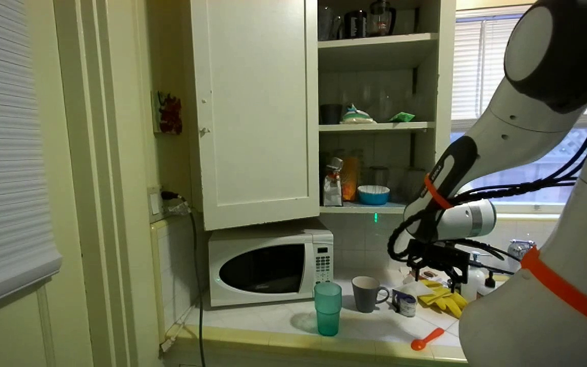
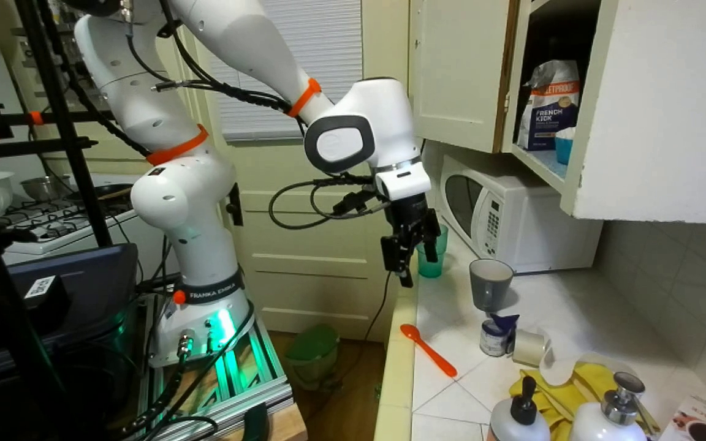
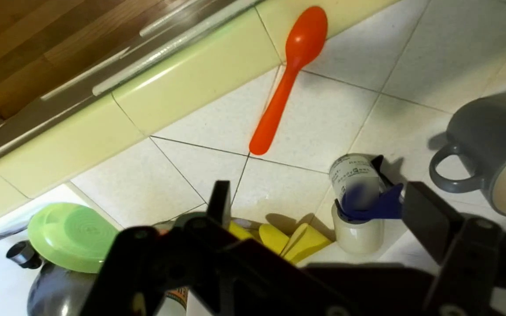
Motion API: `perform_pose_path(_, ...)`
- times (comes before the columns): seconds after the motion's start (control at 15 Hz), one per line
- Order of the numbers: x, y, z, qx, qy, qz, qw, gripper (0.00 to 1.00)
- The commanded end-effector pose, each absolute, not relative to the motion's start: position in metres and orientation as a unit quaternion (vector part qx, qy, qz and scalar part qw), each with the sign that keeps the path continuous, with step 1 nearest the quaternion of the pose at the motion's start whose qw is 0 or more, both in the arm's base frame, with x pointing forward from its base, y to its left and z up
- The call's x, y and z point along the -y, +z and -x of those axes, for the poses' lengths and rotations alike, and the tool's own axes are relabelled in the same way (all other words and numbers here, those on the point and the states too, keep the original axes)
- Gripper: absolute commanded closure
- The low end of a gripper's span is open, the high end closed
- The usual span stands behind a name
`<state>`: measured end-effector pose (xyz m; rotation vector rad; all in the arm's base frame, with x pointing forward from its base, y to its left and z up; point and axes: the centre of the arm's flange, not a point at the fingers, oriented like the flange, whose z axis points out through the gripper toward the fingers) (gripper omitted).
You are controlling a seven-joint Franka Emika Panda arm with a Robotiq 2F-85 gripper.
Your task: Put the spoon on the glass
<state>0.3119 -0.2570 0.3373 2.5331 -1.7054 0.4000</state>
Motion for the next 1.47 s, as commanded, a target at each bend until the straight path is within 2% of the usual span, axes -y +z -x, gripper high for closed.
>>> perform_pose_path(0.0, 0.262, 0.331, -0.311, 0.554, 0.132, -0.822, 0.026, 0.0)
perform_pose_path(1.4, 0.275, 0.216, -0.322, 0.554, 0.044, -0.83, -0.044, 0.0)
